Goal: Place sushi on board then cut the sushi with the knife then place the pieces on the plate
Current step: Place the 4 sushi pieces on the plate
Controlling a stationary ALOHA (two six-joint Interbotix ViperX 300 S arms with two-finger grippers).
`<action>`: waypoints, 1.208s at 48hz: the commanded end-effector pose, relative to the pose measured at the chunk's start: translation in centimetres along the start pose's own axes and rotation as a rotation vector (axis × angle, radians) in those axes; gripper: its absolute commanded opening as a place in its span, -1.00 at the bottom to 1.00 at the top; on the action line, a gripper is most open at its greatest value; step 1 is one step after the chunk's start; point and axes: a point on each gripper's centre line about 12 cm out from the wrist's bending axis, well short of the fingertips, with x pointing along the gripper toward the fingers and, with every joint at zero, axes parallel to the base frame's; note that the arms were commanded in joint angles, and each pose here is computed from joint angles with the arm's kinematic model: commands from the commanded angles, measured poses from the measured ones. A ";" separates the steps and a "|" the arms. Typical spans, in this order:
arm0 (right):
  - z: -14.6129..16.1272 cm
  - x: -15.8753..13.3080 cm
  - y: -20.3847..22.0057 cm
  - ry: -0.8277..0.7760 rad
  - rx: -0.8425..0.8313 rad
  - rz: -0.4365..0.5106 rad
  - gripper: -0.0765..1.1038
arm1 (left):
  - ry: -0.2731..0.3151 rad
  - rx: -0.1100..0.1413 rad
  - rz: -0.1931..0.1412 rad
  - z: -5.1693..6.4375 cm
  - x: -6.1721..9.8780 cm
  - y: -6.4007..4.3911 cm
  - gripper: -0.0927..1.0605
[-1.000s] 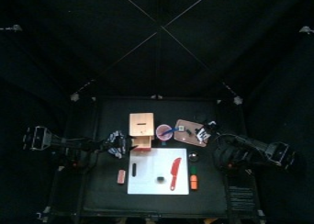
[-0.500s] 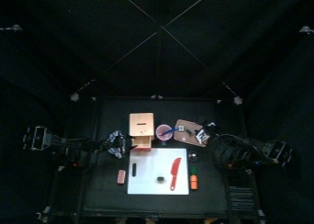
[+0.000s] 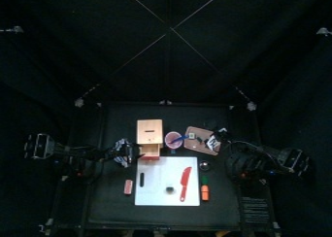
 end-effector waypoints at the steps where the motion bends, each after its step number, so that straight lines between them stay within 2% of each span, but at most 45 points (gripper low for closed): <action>1: 2.3 -3.1 2.5 -0.109 -0.068 0.072 0.67 | -0.023 -0.003 0.006 0.7 0.1 0.1 0.63; 10: 0.7 -5.9 8.3 -0.153 -0.279 0.258 0.67 | -0.032 -0.005 0.007 1.0 0.3 0.1 0.63; 19: -2.3 -7.7 17.0 -0.265 -0.522 0.562 0.67 | -0.048 -0.006 0.013 1.7 0.6 0.3 0.63; 22: -2.4 -7.6 19.1 -0.289 -0.538 0.620 0.67 | -0.055 -0.007 0.014 2.0 0.6 0.3 0.63; 39: -2.6 -2.6 28.1 -0.182 -0.658 0.632 0.67 | -0.051 -0.012 0.010 1.9 0.6 0.2 0.63; 46: -3.6 -0.8 29.8 -0.133 -0.697 0.617 0.67 | -0.029 -0.011 -0.001 1.5 0.6 0.0 0.63; 58: -4.9 0.0 31.9 -0.093 -0.724 0.628 0.67 | -0.002 -0.011 -0.011 1.1 0.5 -0.1 0.63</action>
